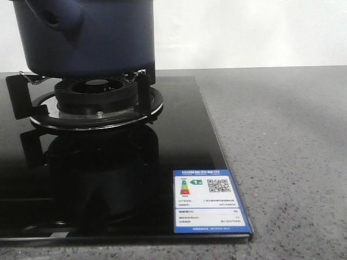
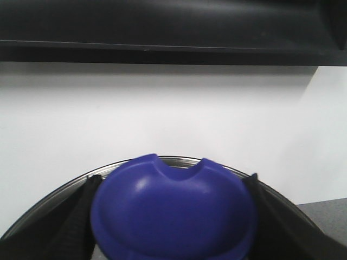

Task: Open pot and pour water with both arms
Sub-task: 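Carry the cup back and set it on the counter with the right gripper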

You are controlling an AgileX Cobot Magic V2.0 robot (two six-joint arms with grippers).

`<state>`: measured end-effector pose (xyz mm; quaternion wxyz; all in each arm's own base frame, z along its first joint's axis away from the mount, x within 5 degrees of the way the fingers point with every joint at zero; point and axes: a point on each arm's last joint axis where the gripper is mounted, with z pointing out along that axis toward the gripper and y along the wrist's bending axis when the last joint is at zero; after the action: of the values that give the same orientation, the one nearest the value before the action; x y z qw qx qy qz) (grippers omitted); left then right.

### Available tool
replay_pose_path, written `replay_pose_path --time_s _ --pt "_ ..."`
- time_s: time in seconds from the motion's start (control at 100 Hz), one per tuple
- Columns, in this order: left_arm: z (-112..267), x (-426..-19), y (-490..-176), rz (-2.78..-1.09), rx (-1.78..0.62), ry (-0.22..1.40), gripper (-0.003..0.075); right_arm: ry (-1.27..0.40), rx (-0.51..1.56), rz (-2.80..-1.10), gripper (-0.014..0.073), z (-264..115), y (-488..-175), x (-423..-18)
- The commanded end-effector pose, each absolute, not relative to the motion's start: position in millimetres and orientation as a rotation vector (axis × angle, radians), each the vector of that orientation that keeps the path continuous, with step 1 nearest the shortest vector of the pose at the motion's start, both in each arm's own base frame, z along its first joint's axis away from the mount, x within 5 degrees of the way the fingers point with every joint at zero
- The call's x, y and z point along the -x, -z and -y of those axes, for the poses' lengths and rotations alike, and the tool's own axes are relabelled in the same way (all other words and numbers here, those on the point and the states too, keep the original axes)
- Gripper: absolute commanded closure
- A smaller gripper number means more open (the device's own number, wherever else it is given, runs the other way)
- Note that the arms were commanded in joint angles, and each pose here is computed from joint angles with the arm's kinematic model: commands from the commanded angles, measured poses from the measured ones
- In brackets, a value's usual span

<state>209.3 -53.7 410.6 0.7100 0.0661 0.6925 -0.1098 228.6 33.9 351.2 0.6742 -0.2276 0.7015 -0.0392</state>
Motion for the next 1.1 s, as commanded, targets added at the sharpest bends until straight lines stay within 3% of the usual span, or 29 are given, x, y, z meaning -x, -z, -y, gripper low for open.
replay_pose_path --time_s 0.0,0.46,1.09 --pt "47 -203 -434 -1.407 -0.093 0.215 0.0348 -0.003 0.502 -1.493 0.0293 -33 -354 -221" --pt "47 -203 -434 -1.407 -0.093 0.215 0.0348 -0.168 0.283 -1.563 0.0293 8 -273 -207" --pt "47 -203 -434 -1.409 -0.094 0.216 0.0348 -0.238 0.29 -1.722 0.0293 14 -223 -235"
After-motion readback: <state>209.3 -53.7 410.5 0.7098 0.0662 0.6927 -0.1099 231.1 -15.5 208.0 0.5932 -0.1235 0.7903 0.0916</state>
